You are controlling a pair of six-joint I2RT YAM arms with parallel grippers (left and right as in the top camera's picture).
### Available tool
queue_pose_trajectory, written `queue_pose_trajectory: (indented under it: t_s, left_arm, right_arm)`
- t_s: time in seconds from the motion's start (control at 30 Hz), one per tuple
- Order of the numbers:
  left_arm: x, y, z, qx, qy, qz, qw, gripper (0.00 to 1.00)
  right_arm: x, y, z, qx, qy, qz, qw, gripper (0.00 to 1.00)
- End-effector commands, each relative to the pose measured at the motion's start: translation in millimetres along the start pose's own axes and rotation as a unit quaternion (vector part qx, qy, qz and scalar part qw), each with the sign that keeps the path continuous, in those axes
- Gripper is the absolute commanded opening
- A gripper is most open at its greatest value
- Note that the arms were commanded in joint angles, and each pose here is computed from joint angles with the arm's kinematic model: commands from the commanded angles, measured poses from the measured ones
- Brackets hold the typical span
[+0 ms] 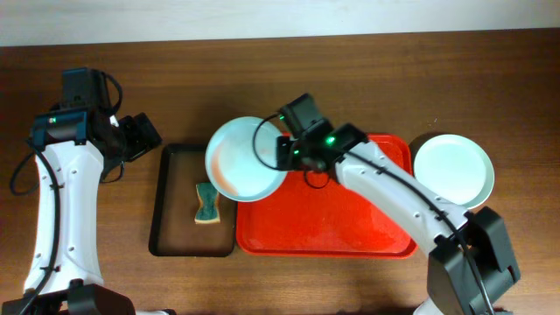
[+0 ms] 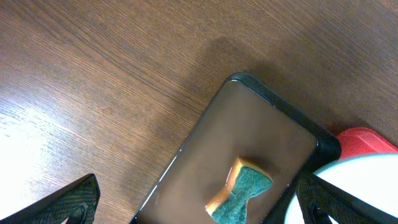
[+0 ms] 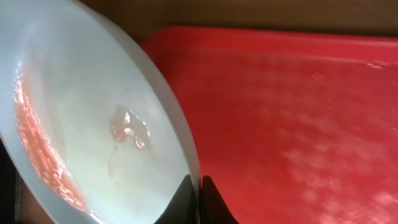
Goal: Clean dirty plates on tray and stack at the side
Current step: 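Lift the light blue plate off the red tray with the right gripper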
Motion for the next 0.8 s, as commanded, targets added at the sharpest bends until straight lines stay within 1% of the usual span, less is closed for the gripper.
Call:
queue_pose_trajectory:
  t_s: [0.0,0.13,0.2,0.3,0.4,0.47,0.6,0.67,0.77]
  left_arm:
    - [2.1,2.2,-9.8,-0.016,0.000,-0.009,1.000,0.99]
    - [2.1,2.2,-9.8,-0.016,0.000,-0.009,1.000,0.99]
    - [2.1,2.2,-10.0,-0.016,0.000,-0.009,1.000,0.99]
    - [2.1,2.2,-9.8,-0.016,0.000,-0.009,1.000,0.99]
    - [2.1,2.2,-10.0,-0.016,0.000,-0.009,1.000,0.99]
    - [2.1,2.2,-9.8,-0.016,0.000,-0.009,1.000,0.99]
    - [2.1,2.2,-9.8,-0.016,0.000,-0.009,1.000,0.99]
    - [2.1,2.2,-10.0,-0.016,0.000,-0.009,1.000,0.99]
    - [2.1,2.2,-10.0,-0.016,0.000,-0.009,1.000,0.99]
  right_arm:
    - [38.9,-2.8,-4.7,-0.075,-0.002,-0.035,0.997,0.04]
    - [72.8,-30.9,-9.7,-0.118,-0.013,-0.089,0.989,0.04]
    - [82.5,-42.0,-11.3,-0.122,-0.011,-0.106,0.987,0.04]
    - [89.0,-49.5,-12.2,-0.120,-0.005,-0.123,0.985,0.04]
    - [95.1,-52.5,-14.4,-0.134,-0.010,-0.160,0.978,0.04]
    - [102.3,-55.5,-17.9,-0.155,-0.018,-0.198,0.968,0.04]
    - [123.6,-70.3,-34.1,-0.230,-0.059,-0.294,0.926,0.04]
    - [136.9,-79.3,-41.8,-0.256,-0.062,-0.329,0.907,0.04]
    - [149.8,-88.4,-60.1,-0.315,-0.104,-0.381,0.863,0.04]
Point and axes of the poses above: each gripper's point midway between its finger pads, its own z axis out along the fingers, its own x axis along the line the jaws close on, y = z × x, the point moved 4 cm from there along -z, back along the fingers, and after that the axes turned 8 degrees about z, right-handed, at the moved point
